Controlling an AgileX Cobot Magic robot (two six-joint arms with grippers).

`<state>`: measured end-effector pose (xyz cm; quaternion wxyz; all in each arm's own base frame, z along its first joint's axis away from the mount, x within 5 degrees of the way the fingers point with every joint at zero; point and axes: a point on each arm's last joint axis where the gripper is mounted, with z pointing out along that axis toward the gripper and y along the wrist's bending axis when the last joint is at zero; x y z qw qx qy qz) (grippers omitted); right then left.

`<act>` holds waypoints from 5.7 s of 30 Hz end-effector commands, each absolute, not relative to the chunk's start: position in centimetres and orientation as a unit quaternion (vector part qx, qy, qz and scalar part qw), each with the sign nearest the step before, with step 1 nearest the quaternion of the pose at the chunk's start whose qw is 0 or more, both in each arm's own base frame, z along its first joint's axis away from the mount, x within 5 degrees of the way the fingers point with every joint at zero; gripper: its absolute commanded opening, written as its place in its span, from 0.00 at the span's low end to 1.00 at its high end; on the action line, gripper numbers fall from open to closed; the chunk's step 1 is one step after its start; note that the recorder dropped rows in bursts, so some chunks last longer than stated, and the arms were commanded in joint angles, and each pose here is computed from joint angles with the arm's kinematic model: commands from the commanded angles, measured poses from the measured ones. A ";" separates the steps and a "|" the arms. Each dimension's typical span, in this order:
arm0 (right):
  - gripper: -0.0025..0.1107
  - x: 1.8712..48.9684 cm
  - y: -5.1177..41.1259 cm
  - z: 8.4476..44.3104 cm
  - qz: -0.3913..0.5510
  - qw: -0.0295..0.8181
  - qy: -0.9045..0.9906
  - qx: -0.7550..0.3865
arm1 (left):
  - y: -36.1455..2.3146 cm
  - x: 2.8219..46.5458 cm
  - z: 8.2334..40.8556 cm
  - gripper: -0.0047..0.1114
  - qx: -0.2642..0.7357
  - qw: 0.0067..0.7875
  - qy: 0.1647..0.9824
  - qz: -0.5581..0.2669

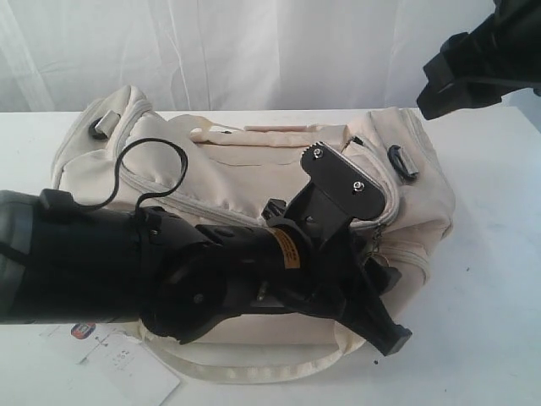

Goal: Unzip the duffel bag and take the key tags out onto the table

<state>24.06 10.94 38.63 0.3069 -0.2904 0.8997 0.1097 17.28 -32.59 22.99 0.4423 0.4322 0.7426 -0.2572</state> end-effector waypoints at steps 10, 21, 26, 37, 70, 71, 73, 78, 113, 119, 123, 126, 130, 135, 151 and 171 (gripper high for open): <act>0.50 24.1 10.8 38.5 0.110 0.305 0.901 -0.287 | -32.6 17.1 22.8 0.25 0.432 0.432 0.748 -0.258; 0.50 24.0 10.8 38.4 0.110 0.301 0.903 -0.287 | -32.4 17.0 23.1 0.04 0.432 0.433 0.747 -0.259; 0.50 24.0 10.8 38.4 0.110 0.301 0.903 -0.287 | -32.1 16.8 24.2 0.04 0.429 0.442 0.742 -0.266; 0.64 23.4 11.2 38.3 0.148 0.271 0.909 -0.279 | -30.6 15.5 24.8 0.04 0.463 0.368 0.766 -0.251; 0.16 27.7 14.2 29.0 0.218 0.105 0.949 -0.203 | -29.6 15.5 27.8 0.04 0.445 0.414 0.746 -0.271; 0.12 27.7 14.2 29.0 0.218 0.107 0.949 -0.202 | -29.6 15.5 27.7 0.04 0.445 0.413 0.747 -0.271; 0.02 27.8 14.1 29.1 0.214 0.116 0.948 -0.203 | -29.5 15.4 27.5 0.04 0.451 0.400 0.752 -0.267; 0.02 27.7 14.0 29.4 0.211 0.124 0.948 -0.204 | -28.4 16.0 26.8 0.04 0.451 0.355 0.781 -0.247; 0.02 27.6 13.8 29.3 0.200 0.119 0.950 -0.210 | -21.1 15.9 29.8 0.04 0.480 0.314 0.817 -0.061; 0.02 27.6 13.8 29.3 0.199 0.119 0.950 -0.211 | -19.2 15.9 31.1 0.04 0.459 0.332 0.824 -0.008; 0.02 27.6 13.8 29.3 0.199 0.119 0.950 -0.211 | -18.1 15.8 31.5 0.04 0.459 0.325 0.826 0.028; 0.02 27.6 13.8 29.3 0.199 0.118 0.950 -0.209 | -17.5 15.7 31.9 0.04 0.459 0.329 0.824 0.045; 0.02 27.6 13.6 29.2 0.191 0.116 0.952 -0.209 | -16.5 15.5 32.4 0.04 0.455 0.329 0.825 0.067; 0.02 27.6 13.6 29.2 0.190 0.115 0.952 -0.210 | -15.4 15.3 33.1 0.04 0.451 0.330 0.823 0.097; 0.02 27.5 13.5 29.1 0.183 0.110 0.953 -0.214 | -12.2 15.4 34.6 0.04 0.426 0.335 0.811 0.221; 0.02 27.5 13.4 29.1 0.179 0.105 0.954 -0.216 | -11.5 16.8 35.8 0.04 0.388 0.397 0.787 0.269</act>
